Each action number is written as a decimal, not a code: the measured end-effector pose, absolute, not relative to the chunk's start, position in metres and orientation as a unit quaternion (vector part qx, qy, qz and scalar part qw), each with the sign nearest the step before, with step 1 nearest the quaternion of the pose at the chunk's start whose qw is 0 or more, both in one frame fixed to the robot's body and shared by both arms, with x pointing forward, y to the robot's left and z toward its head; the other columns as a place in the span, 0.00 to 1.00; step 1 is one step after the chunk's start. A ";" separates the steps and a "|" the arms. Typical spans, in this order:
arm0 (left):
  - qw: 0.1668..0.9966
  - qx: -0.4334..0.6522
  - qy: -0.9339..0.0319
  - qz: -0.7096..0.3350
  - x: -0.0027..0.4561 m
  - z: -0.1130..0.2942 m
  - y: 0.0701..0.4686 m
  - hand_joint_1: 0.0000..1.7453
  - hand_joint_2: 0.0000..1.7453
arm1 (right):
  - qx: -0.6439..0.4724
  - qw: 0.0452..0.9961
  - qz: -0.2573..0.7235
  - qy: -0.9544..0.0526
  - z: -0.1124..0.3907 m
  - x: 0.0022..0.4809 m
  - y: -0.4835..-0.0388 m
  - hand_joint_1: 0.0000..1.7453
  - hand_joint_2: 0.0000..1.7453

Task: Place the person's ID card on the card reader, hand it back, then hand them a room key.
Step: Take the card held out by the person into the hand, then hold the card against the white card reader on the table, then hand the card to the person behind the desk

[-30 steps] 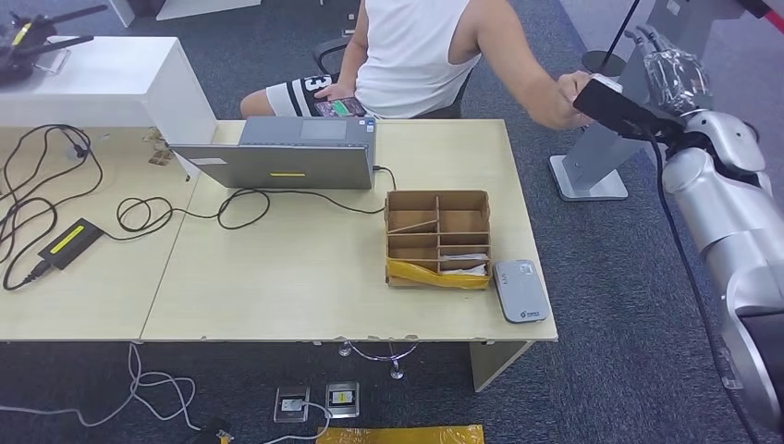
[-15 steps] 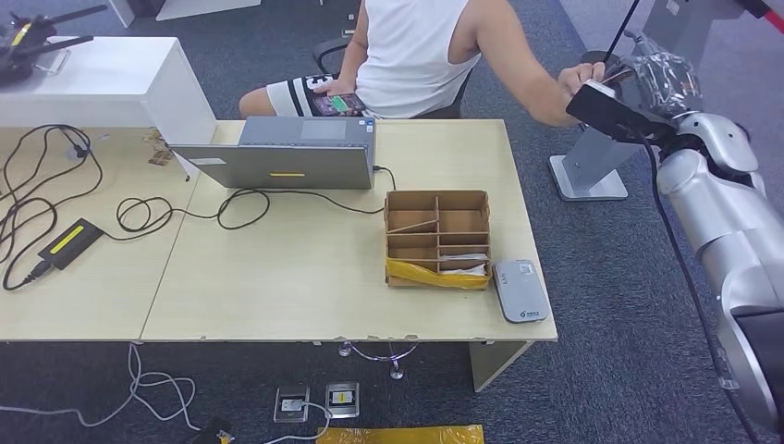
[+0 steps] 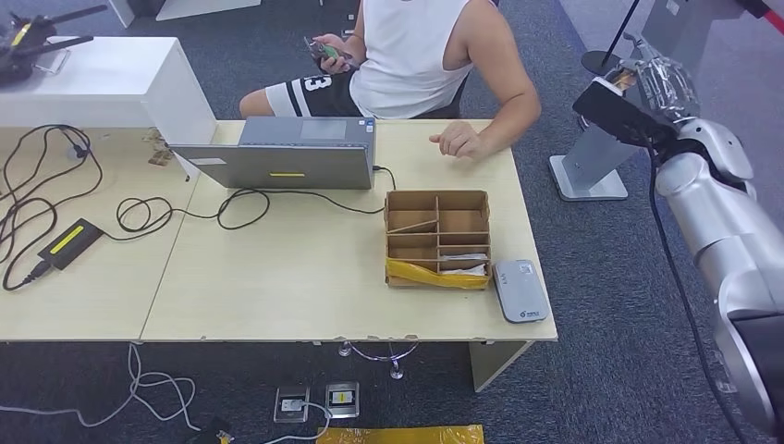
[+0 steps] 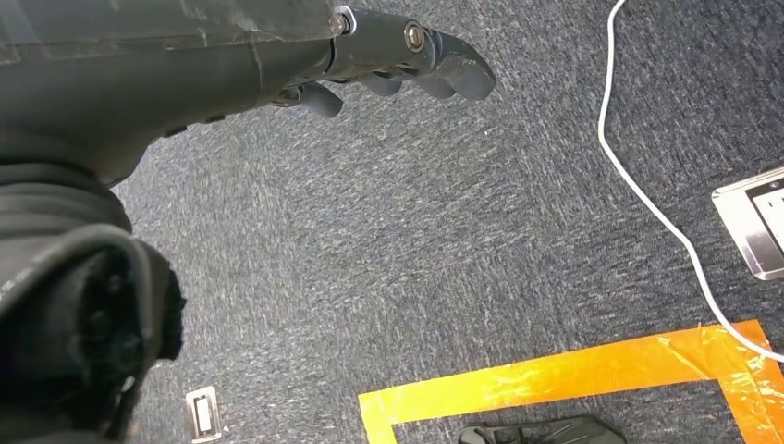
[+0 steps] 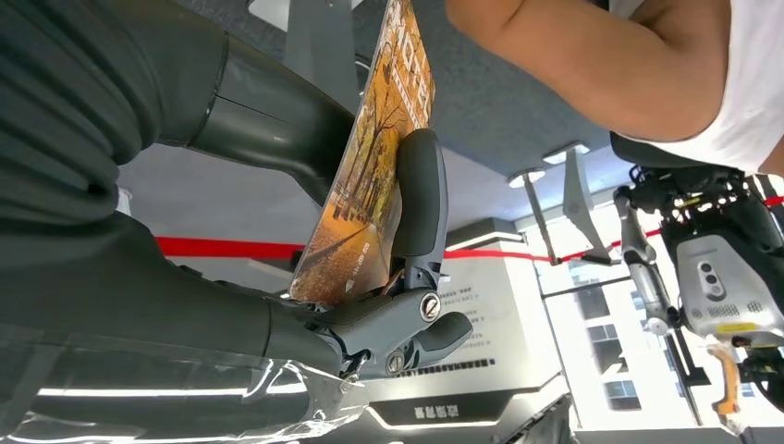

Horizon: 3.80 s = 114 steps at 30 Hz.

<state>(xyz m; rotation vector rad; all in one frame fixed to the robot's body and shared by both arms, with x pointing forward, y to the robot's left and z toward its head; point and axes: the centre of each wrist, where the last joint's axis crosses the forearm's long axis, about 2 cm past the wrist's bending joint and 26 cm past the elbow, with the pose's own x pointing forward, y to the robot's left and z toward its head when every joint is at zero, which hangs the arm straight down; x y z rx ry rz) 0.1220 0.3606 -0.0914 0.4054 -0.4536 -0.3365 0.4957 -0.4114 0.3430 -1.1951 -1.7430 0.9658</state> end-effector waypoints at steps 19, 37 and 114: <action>0.943 0.212 -0.208 -0.149 0.102 -0.095 0.370 0.00 0.00 | -0.341 0.542 0.371 -0.672 0.211 0.432 -0.421 1.00 1.00; 0.943 0.206 -0.209 -0.155 0.103 -0.095 0.370 0.00 0.00 | -0.324 0.559 0.404 -0.648 0.173 0.399 -0.412 1.00 1.00; 0.931 0.200 -0.232 -0.201 0.130 -0.088 0.370 0.00 0.00 | -0.368 0.468 0.409 -0.692 0.249 0.427 -0.408 1.00 1.00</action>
